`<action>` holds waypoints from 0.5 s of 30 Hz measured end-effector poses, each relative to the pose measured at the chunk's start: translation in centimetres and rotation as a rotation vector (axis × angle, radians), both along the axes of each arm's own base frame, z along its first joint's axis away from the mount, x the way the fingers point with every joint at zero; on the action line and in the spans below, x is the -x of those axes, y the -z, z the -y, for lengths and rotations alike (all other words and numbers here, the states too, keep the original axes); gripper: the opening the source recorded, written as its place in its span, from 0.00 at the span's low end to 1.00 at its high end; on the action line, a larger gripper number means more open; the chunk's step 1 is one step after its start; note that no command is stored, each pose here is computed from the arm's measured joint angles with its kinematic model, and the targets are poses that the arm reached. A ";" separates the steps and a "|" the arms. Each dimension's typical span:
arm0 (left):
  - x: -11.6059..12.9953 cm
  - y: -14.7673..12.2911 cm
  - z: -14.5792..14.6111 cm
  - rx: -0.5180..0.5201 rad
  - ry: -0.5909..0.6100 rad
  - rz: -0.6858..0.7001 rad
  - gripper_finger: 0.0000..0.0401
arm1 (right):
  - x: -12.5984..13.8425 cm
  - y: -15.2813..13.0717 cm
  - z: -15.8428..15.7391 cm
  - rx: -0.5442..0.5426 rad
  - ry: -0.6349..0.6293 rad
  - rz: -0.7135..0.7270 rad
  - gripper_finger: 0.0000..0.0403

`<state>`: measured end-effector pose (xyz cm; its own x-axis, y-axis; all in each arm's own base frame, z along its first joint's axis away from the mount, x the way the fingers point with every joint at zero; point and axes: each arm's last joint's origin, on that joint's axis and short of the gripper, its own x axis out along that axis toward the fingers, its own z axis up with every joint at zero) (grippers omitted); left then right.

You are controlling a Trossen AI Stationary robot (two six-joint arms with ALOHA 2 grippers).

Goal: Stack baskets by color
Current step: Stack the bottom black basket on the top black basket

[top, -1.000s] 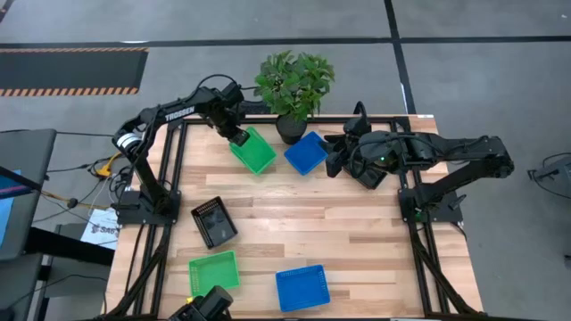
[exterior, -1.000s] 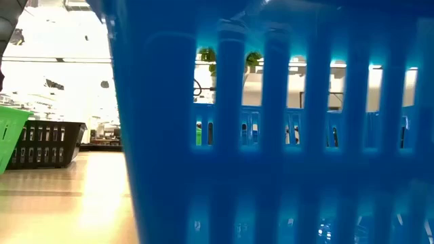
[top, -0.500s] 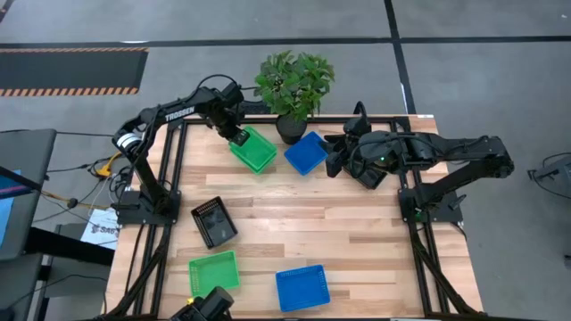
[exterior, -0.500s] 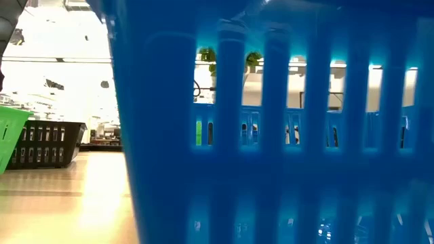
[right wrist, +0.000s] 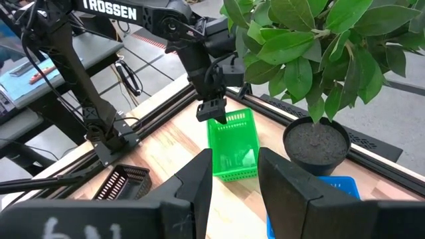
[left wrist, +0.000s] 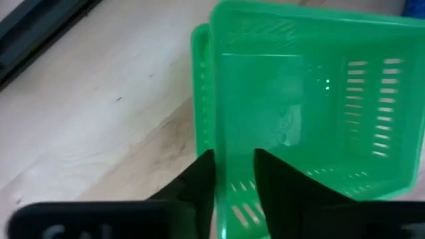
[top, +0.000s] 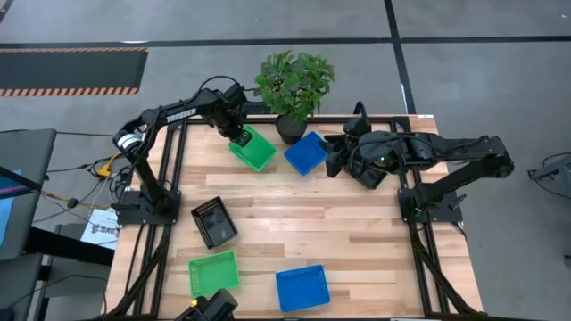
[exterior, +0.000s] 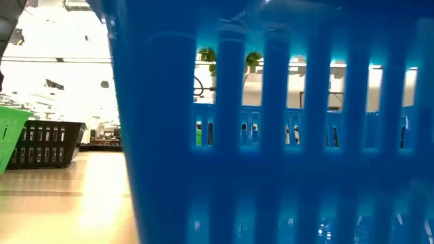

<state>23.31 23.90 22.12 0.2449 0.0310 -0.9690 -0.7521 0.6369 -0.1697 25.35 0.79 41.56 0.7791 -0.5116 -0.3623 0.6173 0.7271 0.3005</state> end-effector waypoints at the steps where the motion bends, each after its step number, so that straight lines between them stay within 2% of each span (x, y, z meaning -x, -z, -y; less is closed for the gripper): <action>1: 0.0 0.0 0.0 -0.004 0.007 0.003 0.26 | 0.0 0.0 0.0 0.000 0.000 0.000 0.35; 5: -0.1 -0.7 -0.2 -0.007 0.022 0.001 0.38 | 0.0 0.0 0.0 0.000 0.000 0.000 0.35; 8: -0.3 -1.8 -0.4 -0.027 0.041 0.009 0.39 | 0.0 0.0 0.0 0.000 -0.001 0.000 0.35; 11: -0.5 -2.5 -0.6 -0.048 0.045 0.023 0.35 | 0.0 0.0 0.0 0.000 0.000 -0.001 0.35; 15: -0.5 -2.6 -0.6 -0.051 0.046 0.023 0.23 | 0.0 0.0 0.0 0.000 -0.001 0.000 0.35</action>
<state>23.82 24.53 24.74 0.2690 0.0688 -0.9607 -0.7181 0.6790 -0.1525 25.35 0.80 41.56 0.7793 -0.5112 -0.3625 0.6168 0.7277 0.2999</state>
